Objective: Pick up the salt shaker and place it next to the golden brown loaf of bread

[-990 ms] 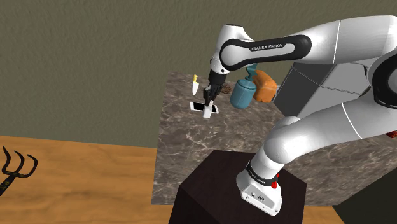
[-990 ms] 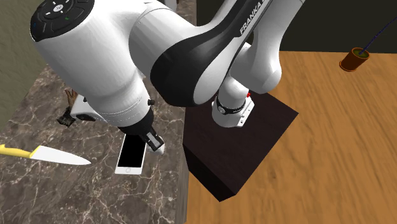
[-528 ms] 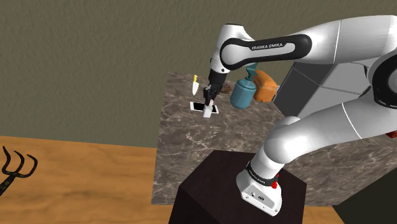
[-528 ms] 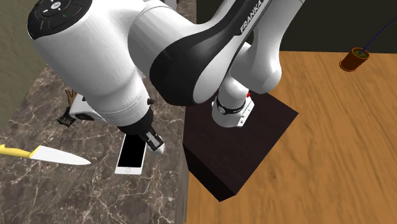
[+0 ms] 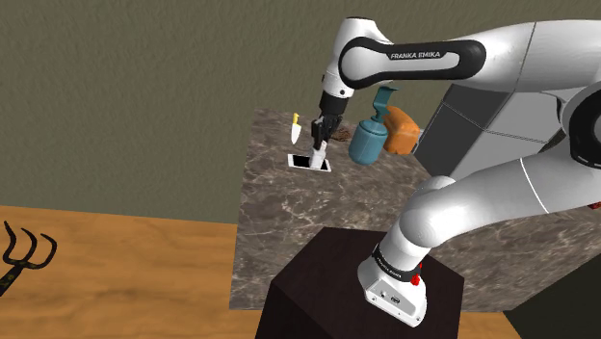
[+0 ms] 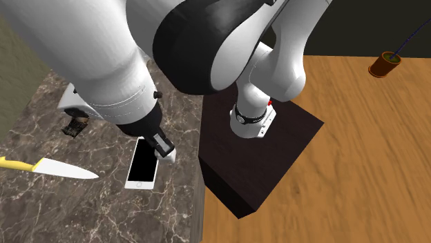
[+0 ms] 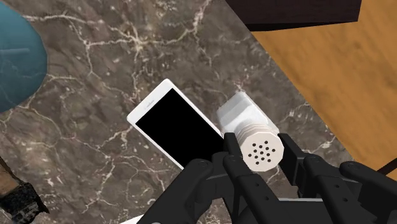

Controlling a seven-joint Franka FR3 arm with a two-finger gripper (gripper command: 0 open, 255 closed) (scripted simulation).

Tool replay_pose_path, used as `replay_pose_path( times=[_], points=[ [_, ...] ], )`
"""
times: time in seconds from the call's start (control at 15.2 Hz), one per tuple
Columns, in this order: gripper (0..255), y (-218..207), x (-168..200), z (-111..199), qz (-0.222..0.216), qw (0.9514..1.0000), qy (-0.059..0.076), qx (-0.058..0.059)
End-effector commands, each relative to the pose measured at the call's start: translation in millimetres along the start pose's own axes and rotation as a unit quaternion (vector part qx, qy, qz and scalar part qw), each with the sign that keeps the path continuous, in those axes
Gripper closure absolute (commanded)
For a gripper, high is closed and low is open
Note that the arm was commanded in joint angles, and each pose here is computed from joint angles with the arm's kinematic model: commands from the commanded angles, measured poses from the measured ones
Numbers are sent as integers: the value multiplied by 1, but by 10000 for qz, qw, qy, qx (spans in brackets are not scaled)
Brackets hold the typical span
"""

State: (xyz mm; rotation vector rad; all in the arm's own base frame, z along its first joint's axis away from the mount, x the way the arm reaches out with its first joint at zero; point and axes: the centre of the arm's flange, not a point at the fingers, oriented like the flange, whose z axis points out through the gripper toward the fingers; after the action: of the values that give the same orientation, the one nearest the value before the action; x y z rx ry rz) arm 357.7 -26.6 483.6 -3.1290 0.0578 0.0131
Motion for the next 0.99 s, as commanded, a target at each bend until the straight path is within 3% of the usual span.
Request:
replay_pose_path(
  times=[0.0, 0.92],
  points=[
    [255, 0, 1, -11, 0, 10000, -3, 0],
    [255, -1, 0, -85, 0, 10000, -3, 0]
  ],
)
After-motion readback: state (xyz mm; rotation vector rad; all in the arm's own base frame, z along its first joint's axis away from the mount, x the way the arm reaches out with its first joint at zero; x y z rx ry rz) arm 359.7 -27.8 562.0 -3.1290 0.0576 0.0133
